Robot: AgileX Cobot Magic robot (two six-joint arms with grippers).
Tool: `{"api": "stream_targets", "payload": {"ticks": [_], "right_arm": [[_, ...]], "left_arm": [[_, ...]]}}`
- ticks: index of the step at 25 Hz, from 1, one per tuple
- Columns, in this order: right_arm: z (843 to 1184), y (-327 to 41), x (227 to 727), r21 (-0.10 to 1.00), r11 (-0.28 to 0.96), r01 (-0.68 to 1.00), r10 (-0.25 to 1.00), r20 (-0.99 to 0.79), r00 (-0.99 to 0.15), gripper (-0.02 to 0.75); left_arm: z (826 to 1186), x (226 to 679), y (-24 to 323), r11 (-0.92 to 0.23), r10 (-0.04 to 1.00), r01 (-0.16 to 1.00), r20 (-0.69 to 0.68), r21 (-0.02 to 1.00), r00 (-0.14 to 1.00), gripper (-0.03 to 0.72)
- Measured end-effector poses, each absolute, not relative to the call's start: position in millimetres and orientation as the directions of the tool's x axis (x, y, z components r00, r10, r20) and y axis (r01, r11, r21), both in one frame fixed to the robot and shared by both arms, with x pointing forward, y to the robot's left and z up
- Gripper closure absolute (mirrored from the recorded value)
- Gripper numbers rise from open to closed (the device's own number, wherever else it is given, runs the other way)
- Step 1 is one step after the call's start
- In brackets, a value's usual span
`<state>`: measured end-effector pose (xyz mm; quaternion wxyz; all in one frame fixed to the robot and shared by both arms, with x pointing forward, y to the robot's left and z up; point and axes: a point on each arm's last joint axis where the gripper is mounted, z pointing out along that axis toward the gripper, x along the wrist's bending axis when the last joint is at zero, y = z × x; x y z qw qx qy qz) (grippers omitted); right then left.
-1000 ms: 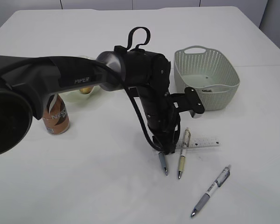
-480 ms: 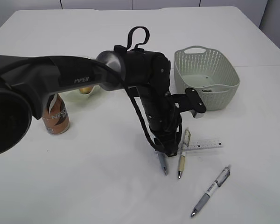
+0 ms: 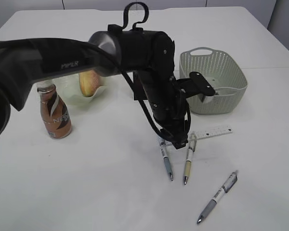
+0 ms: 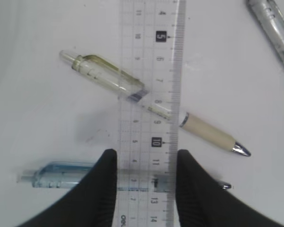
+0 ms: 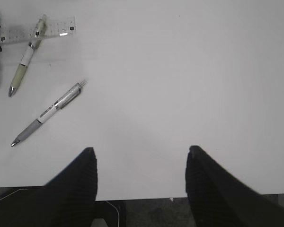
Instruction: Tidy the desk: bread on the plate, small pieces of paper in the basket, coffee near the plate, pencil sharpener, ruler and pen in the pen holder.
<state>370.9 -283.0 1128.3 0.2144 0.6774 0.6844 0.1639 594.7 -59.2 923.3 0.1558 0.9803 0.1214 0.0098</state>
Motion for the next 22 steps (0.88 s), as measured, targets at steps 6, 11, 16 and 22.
{"api": "stream_targets", "payload": {"ticks": [6, 11, 16, 22], "right_arm": [[1128, -283, 371, 0.515, 0.029, 0.857, 0.997, -0.071, 0.010, 0.271], [1128, -283, 371, 0.515, 0.029, 0.857, 0.997, -0.071, 0.010, 0.271], [1128, -283, 371, 0.516, 0.018, 0.857, 0.998, -0.066, 0.019, 0.271], [1128, -283, 371, 0.516, 0.011, 0.856, 0.998, -0.062, 0.025, 0.271]], "left_arm": [[943, 593, -57, -0.901, 0.294, 0.286, -0.026, 0.327, 0.956, 0.428], [968, 596, -51, -0.859, 0.370, 0.352, -0.025, 0.372, 0.929, 0.428], [996, 606, -39, -0.791, 0.458, 0.415, -0.014, 0.450, 0.889, 0.428], [1029, 619, -31, -0.696, 0.522, 0.394, 0.045, 0.601, 0.852, 0.427]]}}
